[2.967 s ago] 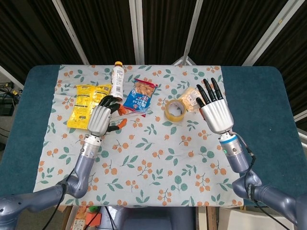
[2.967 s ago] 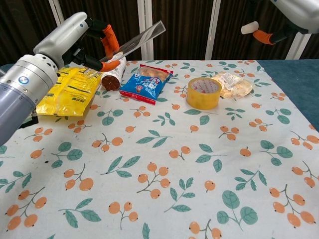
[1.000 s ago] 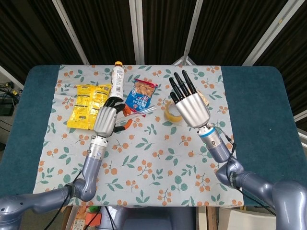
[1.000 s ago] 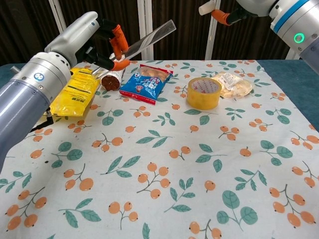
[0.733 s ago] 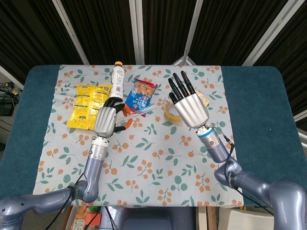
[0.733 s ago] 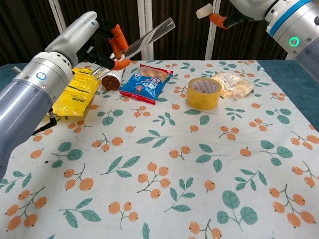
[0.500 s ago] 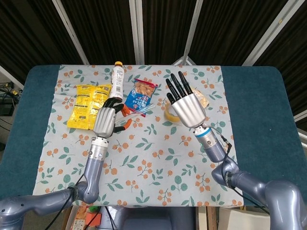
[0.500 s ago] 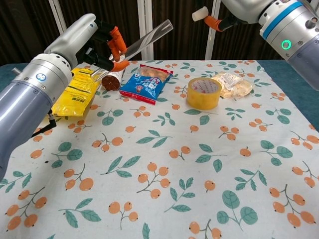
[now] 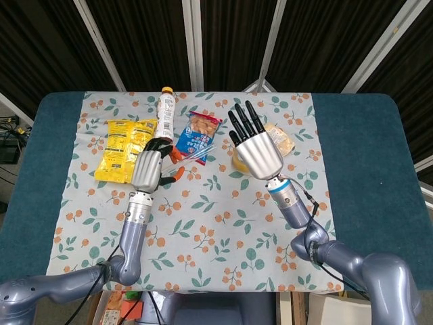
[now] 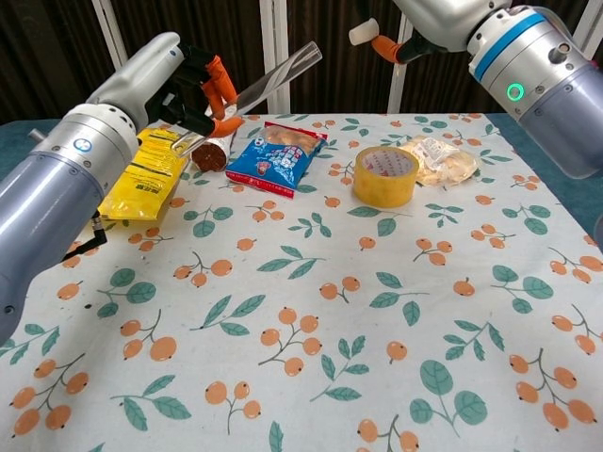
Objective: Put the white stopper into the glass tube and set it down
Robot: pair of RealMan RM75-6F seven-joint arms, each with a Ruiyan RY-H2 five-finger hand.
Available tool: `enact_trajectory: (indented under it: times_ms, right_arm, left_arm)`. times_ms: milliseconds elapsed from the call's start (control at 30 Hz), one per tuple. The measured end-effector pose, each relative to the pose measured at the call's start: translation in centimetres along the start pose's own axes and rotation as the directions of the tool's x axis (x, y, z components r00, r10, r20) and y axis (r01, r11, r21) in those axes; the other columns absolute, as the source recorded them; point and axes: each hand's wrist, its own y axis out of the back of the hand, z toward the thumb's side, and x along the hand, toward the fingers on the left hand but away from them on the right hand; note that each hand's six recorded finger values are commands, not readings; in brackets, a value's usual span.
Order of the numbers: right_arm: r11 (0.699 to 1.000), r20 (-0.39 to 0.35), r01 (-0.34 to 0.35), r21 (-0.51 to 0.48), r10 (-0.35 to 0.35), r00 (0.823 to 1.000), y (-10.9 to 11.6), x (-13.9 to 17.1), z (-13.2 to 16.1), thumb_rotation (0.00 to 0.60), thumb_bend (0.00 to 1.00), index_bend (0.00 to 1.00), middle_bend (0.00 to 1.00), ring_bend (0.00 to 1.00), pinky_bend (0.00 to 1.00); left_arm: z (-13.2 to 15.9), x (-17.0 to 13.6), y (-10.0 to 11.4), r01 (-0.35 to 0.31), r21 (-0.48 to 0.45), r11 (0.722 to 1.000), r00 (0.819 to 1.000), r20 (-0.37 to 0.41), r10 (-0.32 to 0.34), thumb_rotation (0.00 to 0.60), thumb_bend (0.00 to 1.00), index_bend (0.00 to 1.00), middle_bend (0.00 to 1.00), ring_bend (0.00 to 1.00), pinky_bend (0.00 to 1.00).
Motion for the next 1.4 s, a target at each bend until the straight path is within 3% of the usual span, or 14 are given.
enact_trajectory:
  times_ms: [1400]
  right_arm:
    - [1.0,0.0,-0.003,-0.014,0.003,1.0,-0.4,-0.1,1.0,0.6,0.39,0.7,0.23,0.03,0.0]
  left_arm:
    - [1.6,-0.3,-1.3,0.018,-0.052,0.999,0.999,-0.031,-0.02,0.6,0.58,0.7,0.71,0.27,0.18]
